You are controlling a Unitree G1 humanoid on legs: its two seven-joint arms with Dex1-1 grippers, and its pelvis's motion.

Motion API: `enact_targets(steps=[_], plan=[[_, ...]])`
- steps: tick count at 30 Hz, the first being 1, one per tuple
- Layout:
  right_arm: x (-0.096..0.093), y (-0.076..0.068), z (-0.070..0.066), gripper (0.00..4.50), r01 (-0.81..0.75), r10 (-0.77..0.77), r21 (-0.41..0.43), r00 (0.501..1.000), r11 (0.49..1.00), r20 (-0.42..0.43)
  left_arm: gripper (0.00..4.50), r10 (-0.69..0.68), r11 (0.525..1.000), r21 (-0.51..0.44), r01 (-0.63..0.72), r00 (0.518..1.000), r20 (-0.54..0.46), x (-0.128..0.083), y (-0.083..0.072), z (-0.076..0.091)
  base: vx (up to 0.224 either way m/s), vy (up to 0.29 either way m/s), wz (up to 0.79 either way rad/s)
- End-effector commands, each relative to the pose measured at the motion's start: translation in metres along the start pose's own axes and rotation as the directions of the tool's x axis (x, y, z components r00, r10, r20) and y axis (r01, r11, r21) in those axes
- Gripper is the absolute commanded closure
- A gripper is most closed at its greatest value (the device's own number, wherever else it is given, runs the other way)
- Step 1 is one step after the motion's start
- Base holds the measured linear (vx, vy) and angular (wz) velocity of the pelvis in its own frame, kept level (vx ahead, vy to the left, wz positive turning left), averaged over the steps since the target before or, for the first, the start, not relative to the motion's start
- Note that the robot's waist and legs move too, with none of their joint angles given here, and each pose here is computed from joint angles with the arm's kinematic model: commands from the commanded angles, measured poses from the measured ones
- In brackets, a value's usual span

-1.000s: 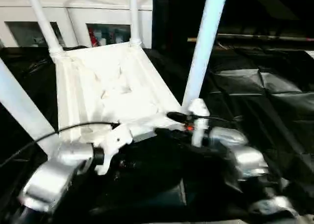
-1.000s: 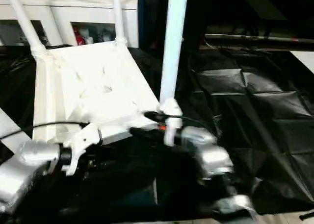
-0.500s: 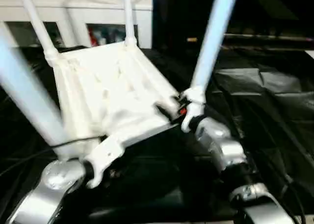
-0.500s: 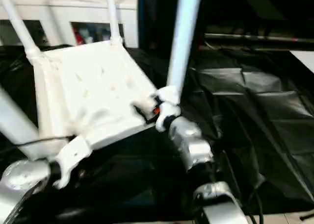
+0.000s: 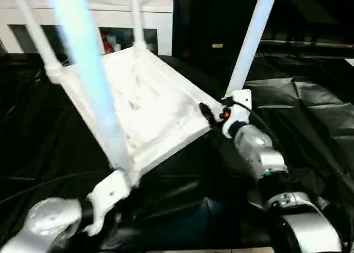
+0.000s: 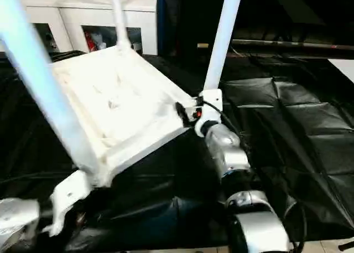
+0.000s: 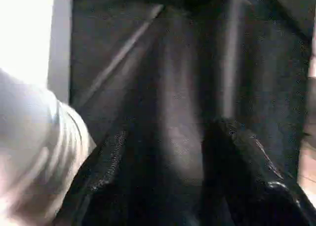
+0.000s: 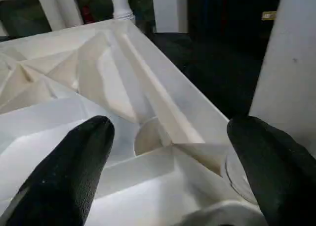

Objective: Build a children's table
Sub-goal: Rotate table base

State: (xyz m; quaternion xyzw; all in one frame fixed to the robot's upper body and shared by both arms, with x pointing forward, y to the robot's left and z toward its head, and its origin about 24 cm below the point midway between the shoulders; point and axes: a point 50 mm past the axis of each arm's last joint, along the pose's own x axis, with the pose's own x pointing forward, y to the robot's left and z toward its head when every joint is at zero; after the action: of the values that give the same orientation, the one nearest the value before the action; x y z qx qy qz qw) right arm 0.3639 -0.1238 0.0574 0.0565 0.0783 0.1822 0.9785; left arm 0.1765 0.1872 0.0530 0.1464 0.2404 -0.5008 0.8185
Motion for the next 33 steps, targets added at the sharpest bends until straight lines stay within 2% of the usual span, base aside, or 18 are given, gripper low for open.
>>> enact_targets(steps=[1, 4, 8, 9, 11, 15, 17, 19, 23, 26, 27, 28, 30, 33], plan=[[0.001, -0.003, 0.005, 0.31, -0.007, 0.007, -0.035, 1.0, 0.999, 0.008, 1.93, -0.007, 1.0, 0.002, 0.007, 1.0, 0.015, -0.008, 0.002, 0.003, 0.0, 0.0, 0.0], [-0.003, 0.002, 0.003, 0.31, -0.112, 0.111, -0.085, 0.994, 0.99, -0.016, 1.93, 0.0, 1.0, -0.013, 0.0, 1.0, -0.01, -0.025, 0.007, -0.002, 0.0, 0.0, 0.0], [-0.016, 0.007, -0.007, 0.31, -0.275, 0.263, -0.176, 0.96, 0.945, -0.093, 1.93, 0.054, 0.999, 0.002, -0.054, 0.998, -0.022, -0.05, 0.021, -0.005, 0.0, 0.0, 0.0], [-0.023, 0.005, -0.012, 0.31, -0.301, 0.28, -0.219, 0.952, 0.928, -0.123, 1.93, 0.086, 0.996, 0.018, -0.086, 0.996, 0.003, -0.062, 0.03, -0.001, 0.0, 0.0, 0.0], [-0.029, 0.001, -0.015, 0.31, -0.305, 0.278, -0.253, 0.95, 0.918, -0.14, 1.93, 0.117, 0.992, 0.033, -0.118, 0.992, 0.037, -0.072, 0.037, 0.004, 0.0, 0.0, 0.0], [-0.041, -0.013, -0.016, 0.31, -0.265, 0.236, -0.255, 0.962, 0.93, -0.14, 1.93, 0.208, 0.977, 0.02, -0.21, 0.974, 0.095, -0.087, 0.057, 0.015, 0.0, 0.0, 0.0], [-0.048, -0.02, -0.018, 0.31, -0.252, 0.216, -0.256, 0.963, 0.933, -0.16, 1.93, 0.194, 0.98, 0.018, -0.199, 0.97, 0.147, -0.085, 0.061, 0.025, 0.0, 0.0, 0.0], [-0.057, -0.031, -0.025, 0.31, -0.21, 0.153, -0.282, 0.965, 0.936, -0.211, 1.93, 0.168, 0.983, 0.028, -0.18, 0.952, 0.255, -0.076, 0.06, 0.04, 0.0, 0.0, 0.0], [-0.061, -0.04, -0.032, 0.31, -0.169, 0.093, -0.302, 0.963, 0.938, -0.252, 1.93, 0.135, 0.988, 0.029, -0.152, 0.938, 0.318, -0.06, 0.058, 0.049, 0.0, 0.0, 0.0], [-0.06, -0.039, -0.036, 0.31, -0.165, 0.079, -0.31, 0.959, 0.936, -0.272, 1.93, 0.09, 0.994, 0.029, -0.107, 0.935, 0.343, -0.049, 0.055, 0.052, 0.0, 0.0, 0.0], [-0.057, -0.035, -0.039, 0.31, -0.168, 0.077, -0.311, 0.956, 0.935, -0.284, 1.93, 0.051, 0.998, 0.014, -0.061, 0.924, 0.379, -0.039, 0.052, 0.055, 0.0, 0.0, 0.0], [-0.057, -0.035, -0.039, 0.31, -0.168, 0.077, -0.311, 0.956, 0.935, -0.284, 1.93, 0.051, 0.998, 0.014, -0.061, 0.924, 0.379, -0.039, 0.052, 0.055, 0.0, 0.0, 0.0], [-0.051, -0.028, -0.044, 0.31, -0.176, 0.079, -0.315, 0.951, 0.933, -0.297, 1.93, -0.016, 1.0, 0.023, 0.008, 0.915, 0.404, -0.026, 0.047, 0.061, 0.0, 0.0, 0.0], [-0.043, -0.023, -0.044, 0.31, -0.176, 0.087, -0.301, 0.954, 0.937, -0.287, 1.93, -0.063, 0.998, 0.043, 0.05, 0.906, 0.419, -0.013, 0.042, 0.067, 0.0, 0.0, 0.0]])
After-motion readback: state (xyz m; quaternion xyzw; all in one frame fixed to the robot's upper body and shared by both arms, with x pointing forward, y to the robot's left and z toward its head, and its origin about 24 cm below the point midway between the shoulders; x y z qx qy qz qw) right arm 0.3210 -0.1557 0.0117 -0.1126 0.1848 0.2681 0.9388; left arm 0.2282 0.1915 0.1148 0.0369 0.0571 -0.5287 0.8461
